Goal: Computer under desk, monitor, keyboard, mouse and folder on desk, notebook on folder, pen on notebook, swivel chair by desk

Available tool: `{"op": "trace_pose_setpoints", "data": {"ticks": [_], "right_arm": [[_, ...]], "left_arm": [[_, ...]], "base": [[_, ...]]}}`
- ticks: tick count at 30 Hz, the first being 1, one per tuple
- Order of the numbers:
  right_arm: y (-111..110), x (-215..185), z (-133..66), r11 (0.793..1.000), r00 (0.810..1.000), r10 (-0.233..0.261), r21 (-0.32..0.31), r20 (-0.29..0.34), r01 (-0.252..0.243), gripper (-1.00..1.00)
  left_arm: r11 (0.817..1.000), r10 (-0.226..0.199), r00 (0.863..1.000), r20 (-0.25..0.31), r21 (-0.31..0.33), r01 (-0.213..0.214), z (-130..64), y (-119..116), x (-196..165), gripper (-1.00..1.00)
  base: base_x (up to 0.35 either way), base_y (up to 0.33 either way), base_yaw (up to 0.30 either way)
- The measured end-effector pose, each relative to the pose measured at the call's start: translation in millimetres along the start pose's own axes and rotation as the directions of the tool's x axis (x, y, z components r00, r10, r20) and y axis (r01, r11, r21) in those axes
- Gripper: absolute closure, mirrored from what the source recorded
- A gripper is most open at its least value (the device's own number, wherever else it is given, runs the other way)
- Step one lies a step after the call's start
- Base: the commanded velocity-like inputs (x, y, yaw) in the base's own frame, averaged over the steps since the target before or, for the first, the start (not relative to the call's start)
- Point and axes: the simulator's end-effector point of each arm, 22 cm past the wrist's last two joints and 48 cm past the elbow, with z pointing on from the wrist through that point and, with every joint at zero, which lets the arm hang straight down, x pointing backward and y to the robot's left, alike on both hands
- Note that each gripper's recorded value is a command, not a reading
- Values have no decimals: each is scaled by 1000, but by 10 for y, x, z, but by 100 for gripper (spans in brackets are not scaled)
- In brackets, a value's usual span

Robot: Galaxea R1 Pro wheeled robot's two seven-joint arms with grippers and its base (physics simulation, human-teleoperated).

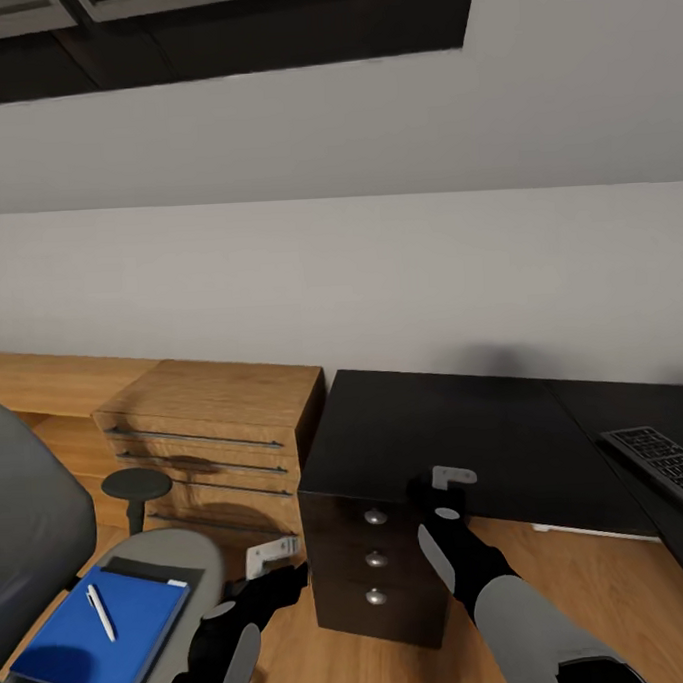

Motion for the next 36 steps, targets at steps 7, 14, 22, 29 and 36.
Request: {"op": "trace_pose_setpoints", "data": {"ticks": [7,14,22,29,36], "right_arm": [[1,-35,-2,1000,1000,9,0,23,-9,100],[14,-21,1,1000,1000,8,-6,25,-8,100],[78,-26,-6,1000,999,-13,-22,30,14,100],[408,57,-49,986,999,-45,-160,23,48,100],[533,172,-78,975,997,-76,-209,11,77,100]], "left_arm": [[1000,0,1000,-1,0,0,0,1,5,-100],[1000,9,1000,-5,7,-9,2,-44,26,-100],[1000,24,1000,-8,19,-24,2,-116,52,-100],[998,53,999,-10,39,-52,-12,-240,85,-100],[998,55,998,-11,40,-54,-11,-248,90,-100]], "base": [[82,0,267],[286,0,178],[131,0,14],[158,26,0],[31,10,0]]}}
